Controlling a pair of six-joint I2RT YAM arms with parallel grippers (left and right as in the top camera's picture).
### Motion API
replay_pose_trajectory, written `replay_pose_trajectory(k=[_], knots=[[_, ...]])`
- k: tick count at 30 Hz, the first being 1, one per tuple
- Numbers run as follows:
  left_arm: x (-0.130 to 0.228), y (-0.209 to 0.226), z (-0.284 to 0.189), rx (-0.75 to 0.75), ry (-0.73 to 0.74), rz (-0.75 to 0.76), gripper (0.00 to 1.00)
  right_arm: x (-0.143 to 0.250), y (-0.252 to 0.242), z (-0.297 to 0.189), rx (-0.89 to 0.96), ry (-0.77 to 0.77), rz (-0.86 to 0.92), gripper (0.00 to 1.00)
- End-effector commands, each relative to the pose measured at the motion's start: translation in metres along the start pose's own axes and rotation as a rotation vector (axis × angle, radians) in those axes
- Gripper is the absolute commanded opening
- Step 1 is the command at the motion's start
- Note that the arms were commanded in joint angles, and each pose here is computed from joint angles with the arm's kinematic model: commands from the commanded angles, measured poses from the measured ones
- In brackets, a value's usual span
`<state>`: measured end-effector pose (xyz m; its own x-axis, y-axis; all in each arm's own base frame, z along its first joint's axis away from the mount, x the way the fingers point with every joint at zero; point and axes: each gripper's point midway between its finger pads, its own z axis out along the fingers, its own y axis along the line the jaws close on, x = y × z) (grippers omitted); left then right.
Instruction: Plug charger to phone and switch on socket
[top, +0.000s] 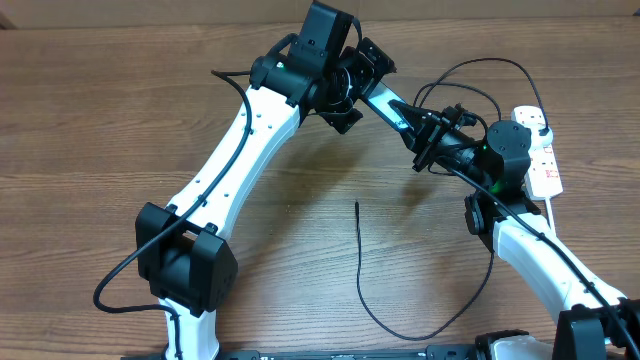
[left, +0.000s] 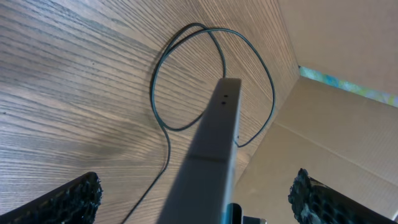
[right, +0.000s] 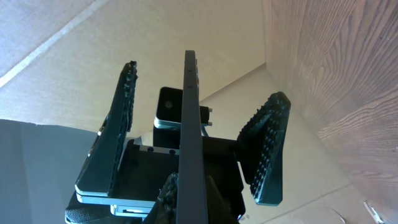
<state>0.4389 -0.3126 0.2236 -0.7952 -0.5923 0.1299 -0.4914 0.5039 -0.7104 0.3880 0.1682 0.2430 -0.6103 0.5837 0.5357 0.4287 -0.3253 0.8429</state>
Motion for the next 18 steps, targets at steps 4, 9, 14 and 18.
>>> replay_pose_trajectory(k=[4,9,14,18], knots=[[-0.001,-0.002,0.005,0.016,0.020,0.012,1.00,0.010,0.014,0.001,-0.027,0.026,0.107,0.04],[-0.002,-0.008,0.005,0.043,0.013,0.024,1.00,0.005,0.017,0.001,-0.047,-0.002,0.107,0.04],[-0.003,-0.009,0.005,0.045,0.013,0.025,1.00,-0.001,0.020,0.001,-0.070,-0.035,0.108,0.04],[-0.003,-0.011,0.005,0.052,0.010,0.029,0.94,-0.002,0.021,0.001,-0.072,-0.037,0.107,0.04]])
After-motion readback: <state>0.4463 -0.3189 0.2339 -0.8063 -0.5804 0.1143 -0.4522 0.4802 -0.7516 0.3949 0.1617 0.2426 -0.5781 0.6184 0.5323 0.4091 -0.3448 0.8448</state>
